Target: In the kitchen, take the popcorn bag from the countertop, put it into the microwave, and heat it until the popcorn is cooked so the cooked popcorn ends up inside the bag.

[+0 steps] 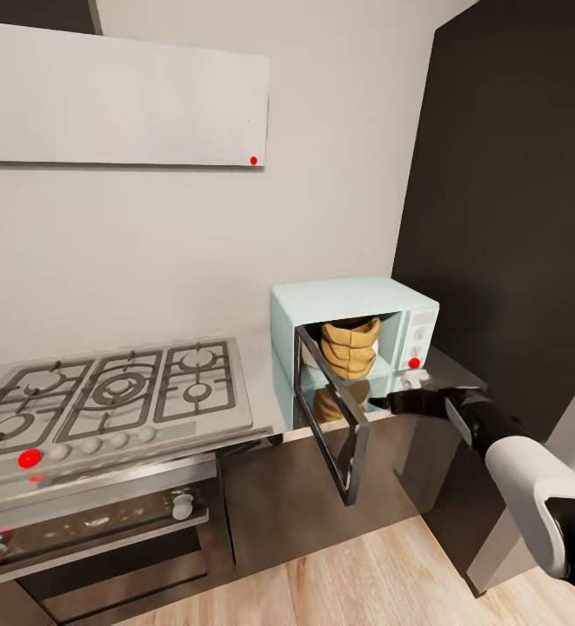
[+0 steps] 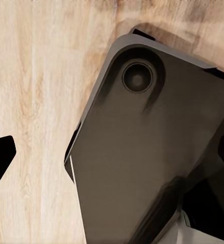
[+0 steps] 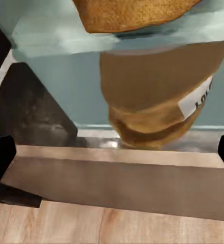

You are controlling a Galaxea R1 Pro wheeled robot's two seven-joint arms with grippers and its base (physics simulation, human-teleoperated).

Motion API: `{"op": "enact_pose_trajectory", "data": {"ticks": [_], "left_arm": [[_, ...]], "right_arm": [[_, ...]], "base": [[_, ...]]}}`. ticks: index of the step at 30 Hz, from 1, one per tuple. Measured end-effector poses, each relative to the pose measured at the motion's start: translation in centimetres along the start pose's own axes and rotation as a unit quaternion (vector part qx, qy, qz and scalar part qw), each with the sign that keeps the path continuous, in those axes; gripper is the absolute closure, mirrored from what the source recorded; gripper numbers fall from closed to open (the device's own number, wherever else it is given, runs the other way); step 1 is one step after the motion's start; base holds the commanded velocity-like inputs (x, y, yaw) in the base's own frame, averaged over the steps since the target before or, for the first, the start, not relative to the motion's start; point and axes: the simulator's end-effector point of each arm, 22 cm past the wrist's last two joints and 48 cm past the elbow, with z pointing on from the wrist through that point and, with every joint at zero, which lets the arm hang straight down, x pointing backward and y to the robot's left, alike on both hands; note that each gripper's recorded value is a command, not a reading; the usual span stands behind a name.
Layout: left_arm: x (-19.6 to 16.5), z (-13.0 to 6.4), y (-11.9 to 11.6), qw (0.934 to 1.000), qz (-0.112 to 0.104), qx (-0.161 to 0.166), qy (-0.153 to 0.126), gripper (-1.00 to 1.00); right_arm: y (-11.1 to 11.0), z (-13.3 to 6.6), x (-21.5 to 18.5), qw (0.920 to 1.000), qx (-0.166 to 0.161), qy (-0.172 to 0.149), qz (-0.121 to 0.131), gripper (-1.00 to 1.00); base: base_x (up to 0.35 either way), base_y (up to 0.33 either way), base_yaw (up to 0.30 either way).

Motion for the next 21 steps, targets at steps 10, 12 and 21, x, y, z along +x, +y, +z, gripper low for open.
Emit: {"op": "enact_pose_trajectory", "data": {"ticks": [10, 12, 21], "left_arm": [[0.1, 0.0, 0.0, 1.0000, -0.001, 0.000, 0.000, -1.00], [0.0, 0.0, 0.0, 1.0000, -0.003, 0.000, 0.000, -1.00], [-0.1, 0.0, 0.0, 1.0000, -0.007, -0.002, -0.001, -1.00]], "right_arm": [[1.1, -1.4, -8.5, 0.9906, 0.005, -0.134, -0.026, -1.00], [1.0, -1.5, -9.0, 0.9889, 0.008, -0.145, -0.032, -1.00], [4.1, -0.2, -11.0, 0.9787, 0.005, -0.195, -0.064, -1.00]], "base": [[0.000, 0.000, 0.000], [0.000, 0.000, 0.000], [0.000, 0.000, 0.000]]}}
